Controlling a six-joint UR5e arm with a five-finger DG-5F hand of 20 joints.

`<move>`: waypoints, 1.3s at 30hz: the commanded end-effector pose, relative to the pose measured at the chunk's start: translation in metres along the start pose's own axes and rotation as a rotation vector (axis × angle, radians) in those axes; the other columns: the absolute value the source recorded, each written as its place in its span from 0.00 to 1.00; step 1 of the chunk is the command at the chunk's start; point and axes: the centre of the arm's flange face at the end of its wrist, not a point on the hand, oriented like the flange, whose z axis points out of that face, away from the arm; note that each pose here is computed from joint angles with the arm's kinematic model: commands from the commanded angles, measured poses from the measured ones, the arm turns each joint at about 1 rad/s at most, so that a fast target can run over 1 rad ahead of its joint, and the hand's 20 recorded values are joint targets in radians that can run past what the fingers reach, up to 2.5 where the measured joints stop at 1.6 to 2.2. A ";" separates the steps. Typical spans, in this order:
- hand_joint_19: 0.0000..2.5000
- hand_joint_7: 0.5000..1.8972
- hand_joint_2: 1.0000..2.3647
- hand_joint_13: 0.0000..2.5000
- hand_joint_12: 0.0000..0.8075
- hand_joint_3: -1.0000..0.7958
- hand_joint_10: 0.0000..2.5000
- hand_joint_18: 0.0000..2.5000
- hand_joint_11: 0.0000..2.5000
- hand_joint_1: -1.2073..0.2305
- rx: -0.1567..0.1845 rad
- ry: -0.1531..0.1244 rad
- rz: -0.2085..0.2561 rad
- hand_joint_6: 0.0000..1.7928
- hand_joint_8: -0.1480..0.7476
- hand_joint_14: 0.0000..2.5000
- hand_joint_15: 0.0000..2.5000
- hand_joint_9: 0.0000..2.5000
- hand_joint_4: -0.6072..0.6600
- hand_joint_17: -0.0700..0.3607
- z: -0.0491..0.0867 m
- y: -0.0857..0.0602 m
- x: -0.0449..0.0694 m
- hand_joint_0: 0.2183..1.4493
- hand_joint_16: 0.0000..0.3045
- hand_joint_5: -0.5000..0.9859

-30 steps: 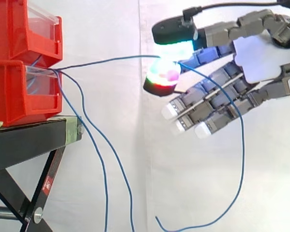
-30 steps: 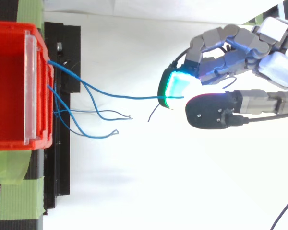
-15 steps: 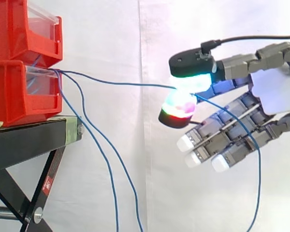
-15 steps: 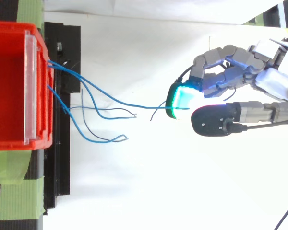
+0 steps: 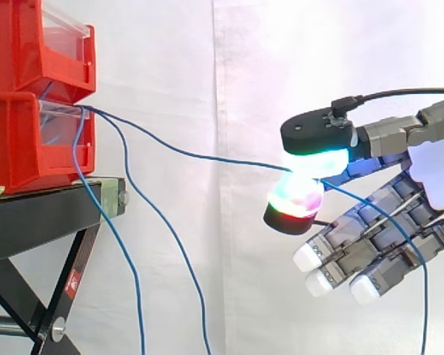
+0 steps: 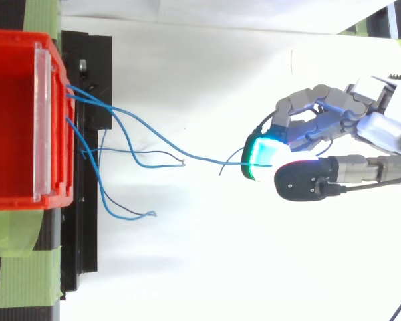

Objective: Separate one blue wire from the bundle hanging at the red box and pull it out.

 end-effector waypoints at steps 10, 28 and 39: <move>0.15 0.39 0.00 0.20 0.57 0.55 0.00 0.28 0.15 0.25 0.029 0.013 0.007 0.49 0.53 0.00 0.16 0.31 0.24 0.48 -0.009 -0.024 -0.002 0.31 0.20 0.28; 0.15 0.38 0.00 0.20 0.57 0.55 0.00 0.28 0.14 0.25 0.053 0.019 0.032 0.49 0.53 0.00 0.17 0.31 0.24 0.48 -0.018 -0.046 -0.005 0.31 0.20 0.28; 0.15 0.38 0.00 0.20 0.57 0.55 0.00 0.28 0.14 0.25 0.055 0.021 0.022 0.49 0.53 0.00 0.16 0.31 0.24 0.48 -0.017 -0.047 -0.006 0.31 0.20 0.28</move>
